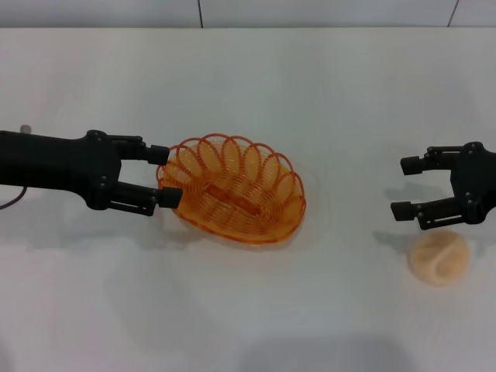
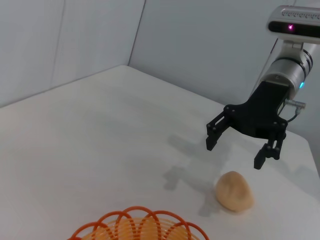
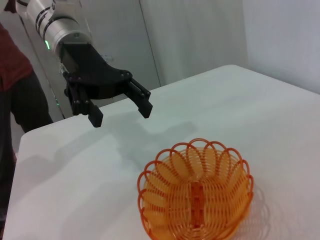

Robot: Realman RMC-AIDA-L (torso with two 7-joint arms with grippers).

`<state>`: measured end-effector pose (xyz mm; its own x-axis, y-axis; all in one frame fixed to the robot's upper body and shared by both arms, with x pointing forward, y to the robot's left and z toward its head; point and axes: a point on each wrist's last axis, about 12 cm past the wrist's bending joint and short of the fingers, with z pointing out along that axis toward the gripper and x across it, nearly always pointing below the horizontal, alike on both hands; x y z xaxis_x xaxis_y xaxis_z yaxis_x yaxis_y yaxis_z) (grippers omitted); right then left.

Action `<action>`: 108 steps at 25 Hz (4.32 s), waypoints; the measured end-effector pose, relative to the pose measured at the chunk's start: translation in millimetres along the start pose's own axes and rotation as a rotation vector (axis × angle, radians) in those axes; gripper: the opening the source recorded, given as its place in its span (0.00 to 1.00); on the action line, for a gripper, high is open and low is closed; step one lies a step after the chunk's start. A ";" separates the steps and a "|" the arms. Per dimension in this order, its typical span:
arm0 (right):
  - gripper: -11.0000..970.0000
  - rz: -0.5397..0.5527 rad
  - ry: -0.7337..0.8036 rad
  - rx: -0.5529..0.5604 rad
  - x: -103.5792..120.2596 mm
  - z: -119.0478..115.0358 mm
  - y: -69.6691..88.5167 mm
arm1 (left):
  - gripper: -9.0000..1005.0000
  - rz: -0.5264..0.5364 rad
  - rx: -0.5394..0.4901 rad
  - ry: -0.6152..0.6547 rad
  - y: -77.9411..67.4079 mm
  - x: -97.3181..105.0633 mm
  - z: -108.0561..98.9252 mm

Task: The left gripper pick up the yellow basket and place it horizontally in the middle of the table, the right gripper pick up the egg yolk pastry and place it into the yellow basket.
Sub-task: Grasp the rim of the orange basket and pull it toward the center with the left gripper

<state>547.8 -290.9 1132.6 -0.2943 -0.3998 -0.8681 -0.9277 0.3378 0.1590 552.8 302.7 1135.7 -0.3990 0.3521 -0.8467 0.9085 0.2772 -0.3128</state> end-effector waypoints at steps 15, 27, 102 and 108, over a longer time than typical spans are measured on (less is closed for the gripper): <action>0.87 0.032 0.034 0.006 1.8 2.2 -1.8 | 0.86 0.012 0.012 0.006 0.0 -3.1 4.4; 0.87 0.026 0.030 0.009 1.9 2.0 -1.8 | 0.86 -0.072 -0.022 0.118 8.4 -10.3 -1.9; 0.87 0.071 -0.006 -0.022 14.5 4.0 5.3 | 0.85 -0.461 -0.487 0.592 51.0 -80.8 99.4; 0.87 0.070 -0.006 -0.022 14.4 3.8 5.2 | 0.84 -0.477 -0.473 0.624 48.7 -74.2 102.2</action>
<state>539.5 -291.7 1119.1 -0.3576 -0.3706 -0.8572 -0.9096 0.3462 0.2298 639.4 198.8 1139.2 -0.8386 0.4869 -0.2441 0.5391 0.8061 -0.2442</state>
